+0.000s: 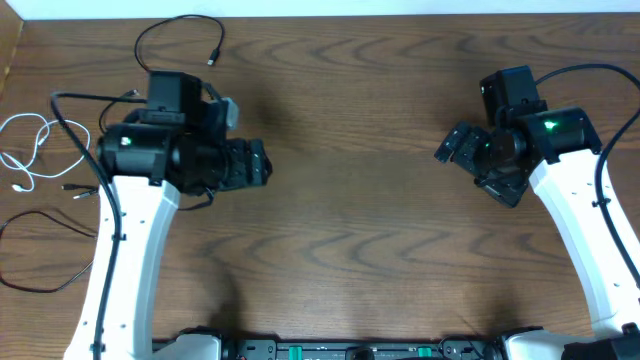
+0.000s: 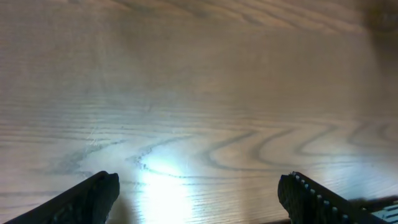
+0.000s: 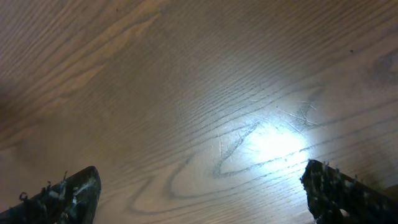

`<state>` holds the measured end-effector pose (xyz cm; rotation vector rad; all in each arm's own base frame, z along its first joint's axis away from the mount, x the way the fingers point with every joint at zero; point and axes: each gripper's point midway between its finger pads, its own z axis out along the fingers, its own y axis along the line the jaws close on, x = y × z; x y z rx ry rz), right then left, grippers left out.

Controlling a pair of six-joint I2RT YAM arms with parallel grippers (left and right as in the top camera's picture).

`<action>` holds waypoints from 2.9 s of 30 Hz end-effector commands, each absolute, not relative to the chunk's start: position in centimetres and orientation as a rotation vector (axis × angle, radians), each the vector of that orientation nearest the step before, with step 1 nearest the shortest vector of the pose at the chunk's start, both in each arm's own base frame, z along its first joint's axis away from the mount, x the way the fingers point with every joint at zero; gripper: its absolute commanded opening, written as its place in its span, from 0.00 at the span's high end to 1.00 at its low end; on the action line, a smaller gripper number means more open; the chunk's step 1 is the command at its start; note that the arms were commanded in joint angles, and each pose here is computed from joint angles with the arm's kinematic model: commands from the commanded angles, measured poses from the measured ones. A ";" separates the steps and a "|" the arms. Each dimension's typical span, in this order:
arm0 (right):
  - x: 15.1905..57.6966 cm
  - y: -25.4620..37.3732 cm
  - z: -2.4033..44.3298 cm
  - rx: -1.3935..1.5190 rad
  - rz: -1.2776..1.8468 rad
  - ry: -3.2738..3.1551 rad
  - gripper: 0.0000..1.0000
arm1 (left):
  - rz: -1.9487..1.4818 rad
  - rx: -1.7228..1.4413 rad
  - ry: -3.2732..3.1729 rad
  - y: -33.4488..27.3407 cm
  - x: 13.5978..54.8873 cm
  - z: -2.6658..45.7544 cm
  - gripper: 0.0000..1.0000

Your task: Untangle cables

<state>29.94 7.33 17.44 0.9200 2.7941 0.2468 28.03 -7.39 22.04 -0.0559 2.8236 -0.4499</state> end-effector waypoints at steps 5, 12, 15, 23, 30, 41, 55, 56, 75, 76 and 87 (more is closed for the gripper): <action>30.0 7.1 17.4 0.921 0.223 2.787 0.01 | -0.413 -0.057 2.601 -6.7 23.9 27.6 0.13; 29.8 8.0 17.5 0.918 0.291 2.811 0.01 | -0.420 -0.041 2.508 -5.9 17.1 28.4 0.13; 29.3 8.3 17.4 0.865 0.308 2.849 0.01 | -0.406 -0.043 2.495 -5.4 14.9 27.7 0.13; 27.1 8.4 18.0 0.583 0.302 2.956 0.01 | -0.393 -0.044 2.457 -4.9 12.6 27.3 0.02; 24.0 7.6 20.8 0.456 0.197 2.897 0.01 | -0.392 -0.044 2.459 -4.9 12.6 27.3 0.02; 16.2 7.2 22.2 0.506 0.184 2.767 0.01 | -0.392 -0.044 2.459 -4.9 12.6 27.3 0.02; 15.5 6.6 23.3 0.496 0.231 2.705 0.01 | -0.392 -0.044 2.459 -4.9 12.6 27.3 0.02; 15.5 6.5 23.3 0.498 0.220 2.700 0.01 | -0.392 -0.044 2.459 -4.9 12.6 27.3 0.02; 20.4 7.5 21.4 -0.236 0.272 2.354 0.01 | -0.392 -0.044 2.459 -4.9 12.6 27.3 0.02; 20.3 7.3 21.2 -0.271 0.263 2.327 0.01 | -0.392 -0.044 2.459 -4.9 12.6 27.3 0.02; 19.6 3.4 21.3 -0.187 0.133 2.029 0.01 | -0.392 -0.044 2.459 -4.9 12.6 27.3 0.02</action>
